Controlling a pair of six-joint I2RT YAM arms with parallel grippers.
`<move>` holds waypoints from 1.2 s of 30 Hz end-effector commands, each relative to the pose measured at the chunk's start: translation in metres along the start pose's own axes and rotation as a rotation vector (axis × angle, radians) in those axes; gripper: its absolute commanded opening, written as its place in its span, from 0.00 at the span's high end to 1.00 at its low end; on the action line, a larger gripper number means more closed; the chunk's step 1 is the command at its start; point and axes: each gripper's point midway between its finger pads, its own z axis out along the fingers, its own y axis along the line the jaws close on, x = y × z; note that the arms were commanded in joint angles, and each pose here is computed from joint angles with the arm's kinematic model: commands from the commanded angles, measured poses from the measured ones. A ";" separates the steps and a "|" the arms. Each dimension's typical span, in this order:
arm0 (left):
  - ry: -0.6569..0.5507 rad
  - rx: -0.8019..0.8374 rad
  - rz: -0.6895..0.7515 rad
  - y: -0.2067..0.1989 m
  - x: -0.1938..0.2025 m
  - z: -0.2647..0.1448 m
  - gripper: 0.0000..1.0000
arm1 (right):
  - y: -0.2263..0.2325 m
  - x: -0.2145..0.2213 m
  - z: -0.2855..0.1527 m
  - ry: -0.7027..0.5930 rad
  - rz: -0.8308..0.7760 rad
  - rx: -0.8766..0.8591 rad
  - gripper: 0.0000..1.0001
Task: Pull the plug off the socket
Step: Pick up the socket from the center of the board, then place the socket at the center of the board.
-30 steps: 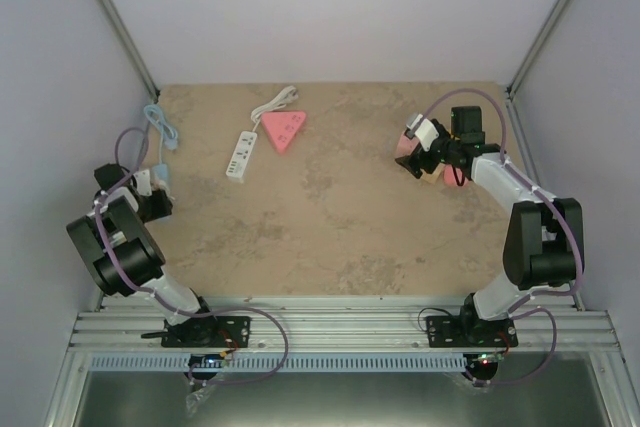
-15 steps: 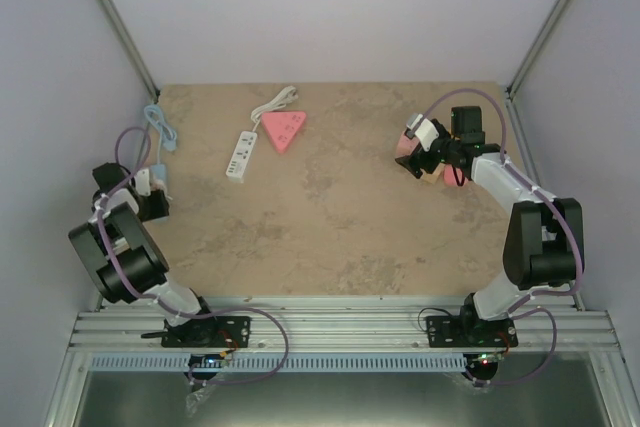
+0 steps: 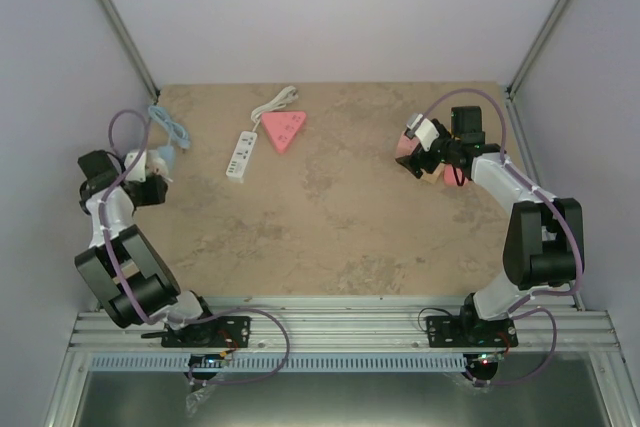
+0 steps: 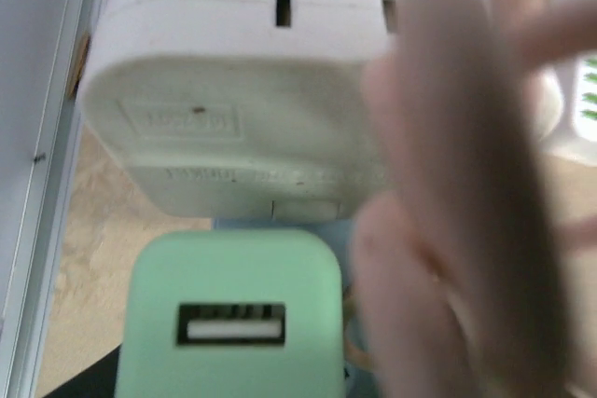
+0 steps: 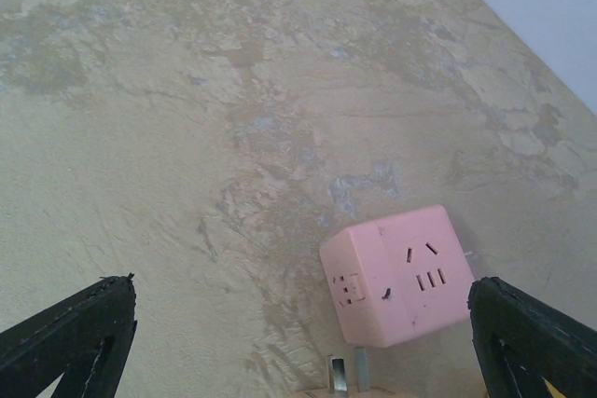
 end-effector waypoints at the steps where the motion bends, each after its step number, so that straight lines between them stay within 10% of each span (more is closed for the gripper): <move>1: -0.160 0.145 0.151 -0.037 -0.051 -0.031 0.91 | -0.001 0.002 0.001 0.001 -0.011 0.009 0.02; 24: -0.505 0.226 0.284 -0.109 -0.167 -0.134 1.00 | -0.004 0.003 -0.001 0.003 -0.011 0.020 0.02; 36: -0.387 0.239 0.342 -0.111 -0.119 -0.101 1.00 | -0.005 0.004 -0.001 0.003 -0.008 0.021 0.02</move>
